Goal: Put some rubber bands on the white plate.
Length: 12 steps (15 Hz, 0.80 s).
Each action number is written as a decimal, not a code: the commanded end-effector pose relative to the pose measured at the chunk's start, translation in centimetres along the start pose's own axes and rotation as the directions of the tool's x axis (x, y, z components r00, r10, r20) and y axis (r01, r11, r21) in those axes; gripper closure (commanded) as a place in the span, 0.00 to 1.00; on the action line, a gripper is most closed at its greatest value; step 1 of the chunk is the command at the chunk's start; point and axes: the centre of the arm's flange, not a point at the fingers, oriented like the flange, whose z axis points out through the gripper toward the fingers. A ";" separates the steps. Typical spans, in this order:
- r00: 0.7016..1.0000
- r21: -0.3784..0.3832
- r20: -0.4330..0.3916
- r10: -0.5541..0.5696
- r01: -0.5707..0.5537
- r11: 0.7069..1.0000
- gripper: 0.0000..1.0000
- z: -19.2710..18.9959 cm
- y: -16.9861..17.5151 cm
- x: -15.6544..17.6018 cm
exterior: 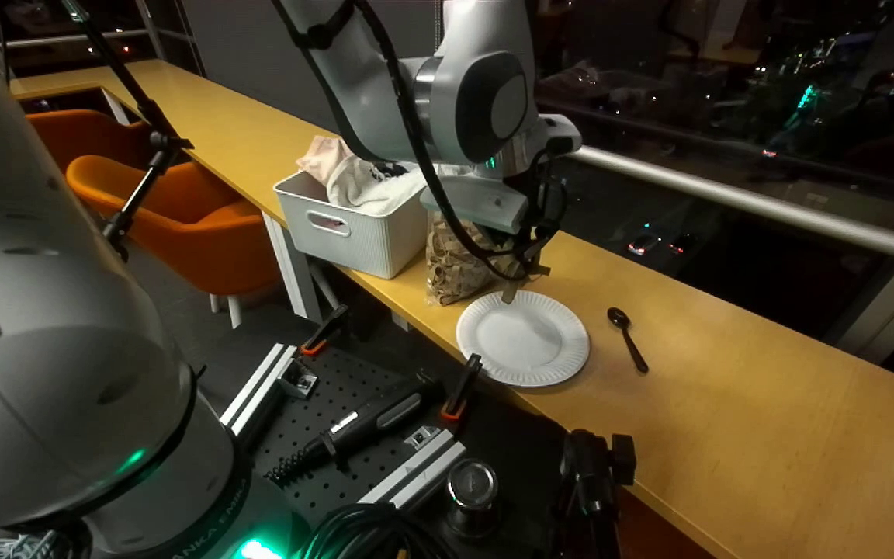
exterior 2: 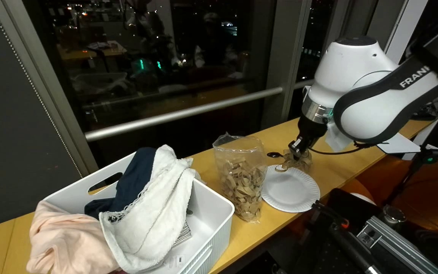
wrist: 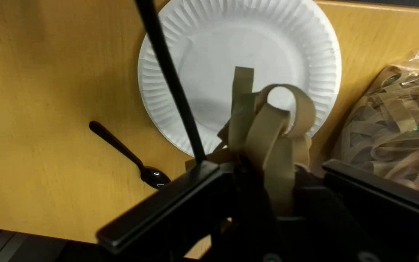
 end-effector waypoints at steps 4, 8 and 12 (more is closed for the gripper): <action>1.000 0.053 0.016 0.005 -0.006 0.999 0.68 4.7 -0.4 2.4; 0.999 0.077 0.027 0.017 -0.019 0.997 0.42 6.3 -0.4 2.1; 0.999 0.090 0.029 0.027 -0.030 0.995 0.12 6.9 -0.2 1.7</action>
